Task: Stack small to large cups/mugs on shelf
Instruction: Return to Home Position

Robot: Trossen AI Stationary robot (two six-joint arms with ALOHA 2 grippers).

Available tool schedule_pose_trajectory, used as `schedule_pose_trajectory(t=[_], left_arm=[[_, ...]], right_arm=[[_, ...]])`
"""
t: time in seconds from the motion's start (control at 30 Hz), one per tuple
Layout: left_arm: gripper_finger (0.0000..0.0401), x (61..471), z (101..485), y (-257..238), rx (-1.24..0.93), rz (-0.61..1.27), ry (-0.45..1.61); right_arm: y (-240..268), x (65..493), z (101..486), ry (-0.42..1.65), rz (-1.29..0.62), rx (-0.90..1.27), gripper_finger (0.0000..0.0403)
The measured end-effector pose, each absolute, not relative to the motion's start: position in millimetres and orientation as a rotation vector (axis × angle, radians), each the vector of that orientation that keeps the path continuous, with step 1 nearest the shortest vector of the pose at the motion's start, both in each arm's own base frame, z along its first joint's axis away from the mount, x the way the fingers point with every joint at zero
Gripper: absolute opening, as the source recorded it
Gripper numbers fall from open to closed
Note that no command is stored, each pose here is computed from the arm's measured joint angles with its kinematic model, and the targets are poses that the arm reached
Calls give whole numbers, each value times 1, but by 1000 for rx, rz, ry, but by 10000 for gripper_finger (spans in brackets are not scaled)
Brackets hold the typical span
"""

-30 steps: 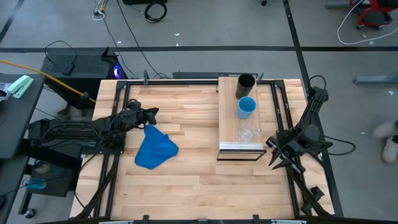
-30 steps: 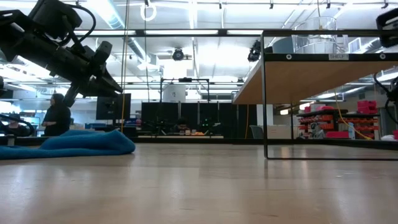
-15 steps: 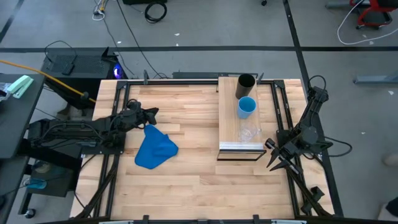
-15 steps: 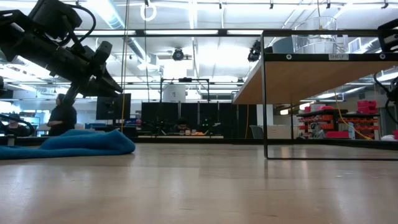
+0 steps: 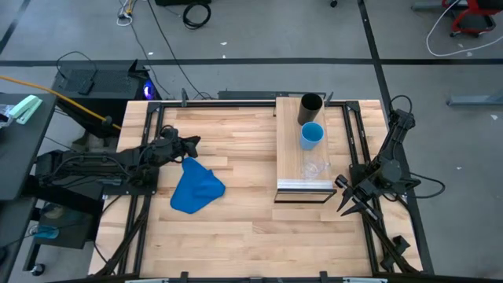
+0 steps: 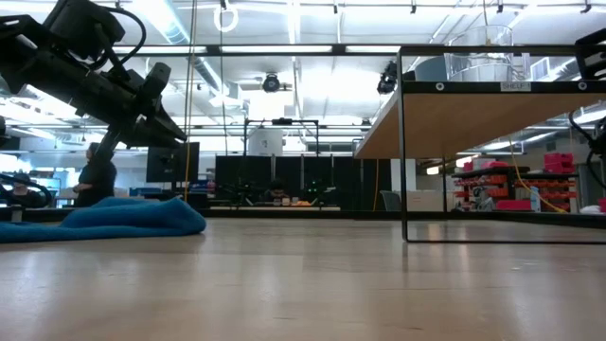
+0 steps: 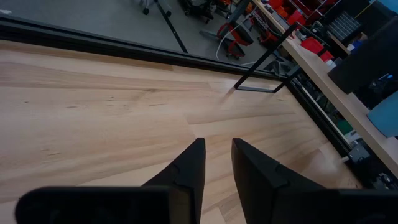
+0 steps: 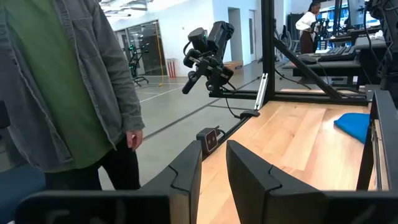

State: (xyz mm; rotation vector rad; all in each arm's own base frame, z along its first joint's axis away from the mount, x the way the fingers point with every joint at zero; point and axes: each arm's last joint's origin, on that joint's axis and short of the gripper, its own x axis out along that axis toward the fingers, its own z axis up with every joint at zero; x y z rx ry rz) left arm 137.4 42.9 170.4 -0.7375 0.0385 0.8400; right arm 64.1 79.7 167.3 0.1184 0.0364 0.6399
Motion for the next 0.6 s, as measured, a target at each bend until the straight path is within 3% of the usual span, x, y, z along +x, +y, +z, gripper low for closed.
schedule_pose_trajectory(t=[0.6], left_arm=[[94,137,170,43,-737,840,39]], right_arm=[[80,64,167,36,640,119,82]])
